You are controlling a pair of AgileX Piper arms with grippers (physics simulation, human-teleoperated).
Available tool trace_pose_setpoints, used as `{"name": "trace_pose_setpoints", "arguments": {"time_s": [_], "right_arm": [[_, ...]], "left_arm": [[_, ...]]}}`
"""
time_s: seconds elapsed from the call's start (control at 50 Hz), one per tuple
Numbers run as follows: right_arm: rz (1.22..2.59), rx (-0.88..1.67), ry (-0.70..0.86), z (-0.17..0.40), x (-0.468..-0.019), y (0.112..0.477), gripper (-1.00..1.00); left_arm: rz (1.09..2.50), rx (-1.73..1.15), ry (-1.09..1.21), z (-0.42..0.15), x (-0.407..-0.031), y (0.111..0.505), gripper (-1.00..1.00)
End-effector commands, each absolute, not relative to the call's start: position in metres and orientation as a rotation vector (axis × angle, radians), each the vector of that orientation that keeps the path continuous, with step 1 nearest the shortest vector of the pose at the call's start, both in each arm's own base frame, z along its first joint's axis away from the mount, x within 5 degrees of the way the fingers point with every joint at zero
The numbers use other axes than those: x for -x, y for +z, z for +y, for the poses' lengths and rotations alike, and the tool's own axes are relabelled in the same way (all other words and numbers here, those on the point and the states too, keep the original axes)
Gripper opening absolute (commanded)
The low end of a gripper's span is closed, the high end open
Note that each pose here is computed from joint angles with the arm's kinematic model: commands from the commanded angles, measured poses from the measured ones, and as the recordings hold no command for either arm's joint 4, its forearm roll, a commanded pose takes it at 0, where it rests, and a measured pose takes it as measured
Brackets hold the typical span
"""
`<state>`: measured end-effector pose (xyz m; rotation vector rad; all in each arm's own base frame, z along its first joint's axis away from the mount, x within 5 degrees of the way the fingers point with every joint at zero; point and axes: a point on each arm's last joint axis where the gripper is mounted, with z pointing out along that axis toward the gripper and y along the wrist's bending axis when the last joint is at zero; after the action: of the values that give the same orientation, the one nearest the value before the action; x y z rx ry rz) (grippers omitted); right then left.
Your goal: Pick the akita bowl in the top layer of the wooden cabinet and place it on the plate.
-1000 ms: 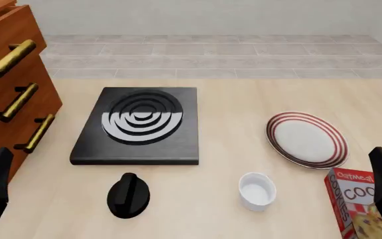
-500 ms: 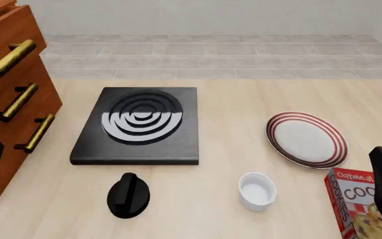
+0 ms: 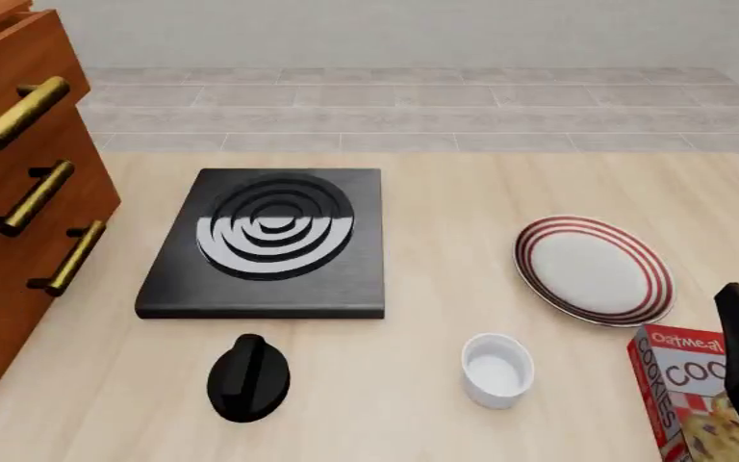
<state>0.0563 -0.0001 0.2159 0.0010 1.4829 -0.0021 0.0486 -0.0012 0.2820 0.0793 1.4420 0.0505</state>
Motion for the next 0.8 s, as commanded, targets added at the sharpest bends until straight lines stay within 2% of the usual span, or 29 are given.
{"name": "trace_pose_setpoints", "arguments": {"time_s": [0.02,0.3,0.8], "right_arm": [[1.482,0.001,-0.004,0.000,-0.056,0.216,1.00],[1.481,-0.002,-0.005,0.000,-0.056,0.216,1.00],[1.479,-0.003,-0.006,0.000,-0.056,0.217,1.00]], "left_arm": [[1.407,-0.115,0.076,-0.002,-0.047,0.317,1.00],[1.370,-0.112,0.069,-0.002,-0.046,0.362,1.00],[1.342,-0.134,0.107,-0.002,-0.043,0.408,1.00]]}}
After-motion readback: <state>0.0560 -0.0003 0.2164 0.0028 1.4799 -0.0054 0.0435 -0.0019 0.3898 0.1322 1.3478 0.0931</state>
